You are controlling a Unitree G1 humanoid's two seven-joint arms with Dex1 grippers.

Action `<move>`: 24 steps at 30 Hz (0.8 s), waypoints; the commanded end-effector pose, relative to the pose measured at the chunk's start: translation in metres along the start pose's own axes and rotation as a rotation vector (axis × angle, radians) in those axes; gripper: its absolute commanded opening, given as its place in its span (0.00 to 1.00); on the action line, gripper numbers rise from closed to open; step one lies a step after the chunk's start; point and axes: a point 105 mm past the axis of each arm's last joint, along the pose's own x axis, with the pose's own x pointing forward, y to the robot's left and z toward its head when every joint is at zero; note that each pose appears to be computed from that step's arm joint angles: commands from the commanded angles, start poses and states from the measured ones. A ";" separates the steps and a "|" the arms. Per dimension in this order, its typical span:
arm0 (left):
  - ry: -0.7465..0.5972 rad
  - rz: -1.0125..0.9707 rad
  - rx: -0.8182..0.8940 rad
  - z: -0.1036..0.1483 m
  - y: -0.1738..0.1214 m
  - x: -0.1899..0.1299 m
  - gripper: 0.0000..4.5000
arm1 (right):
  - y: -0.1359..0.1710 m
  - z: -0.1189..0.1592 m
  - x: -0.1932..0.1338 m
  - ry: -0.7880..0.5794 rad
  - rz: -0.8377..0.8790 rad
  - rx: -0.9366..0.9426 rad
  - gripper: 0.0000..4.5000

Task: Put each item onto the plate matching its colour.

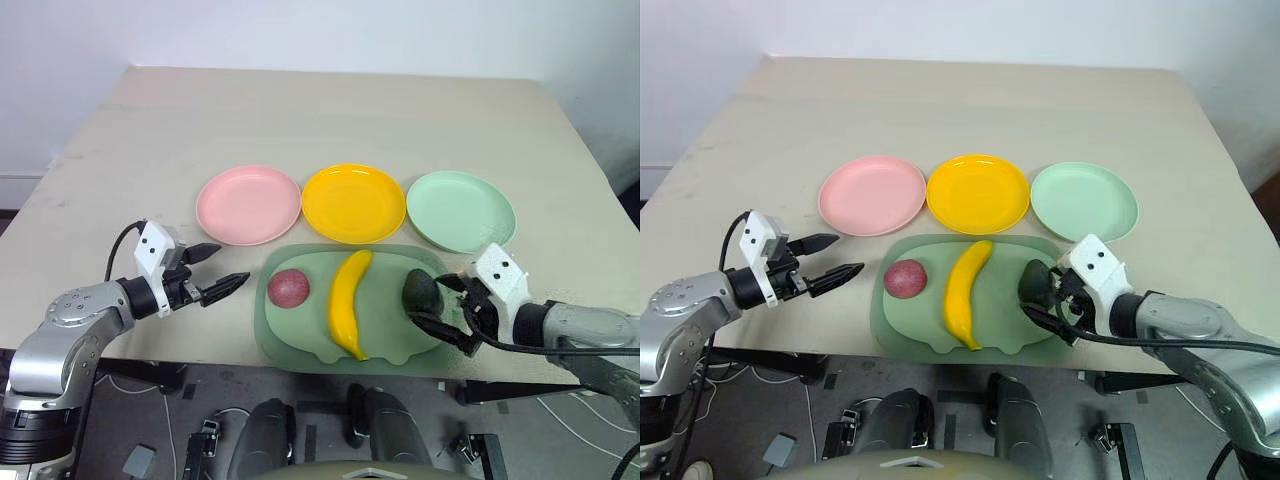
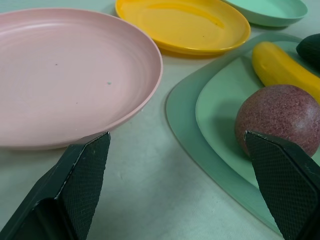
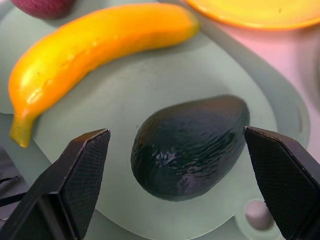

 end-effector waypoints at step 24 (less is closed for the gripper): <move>-0.017 0.023 0.024 0.008 -0.001 -0.008 1.00 | -0.013 -0.002 0.026 0.009 -0.086 -0.003 0.91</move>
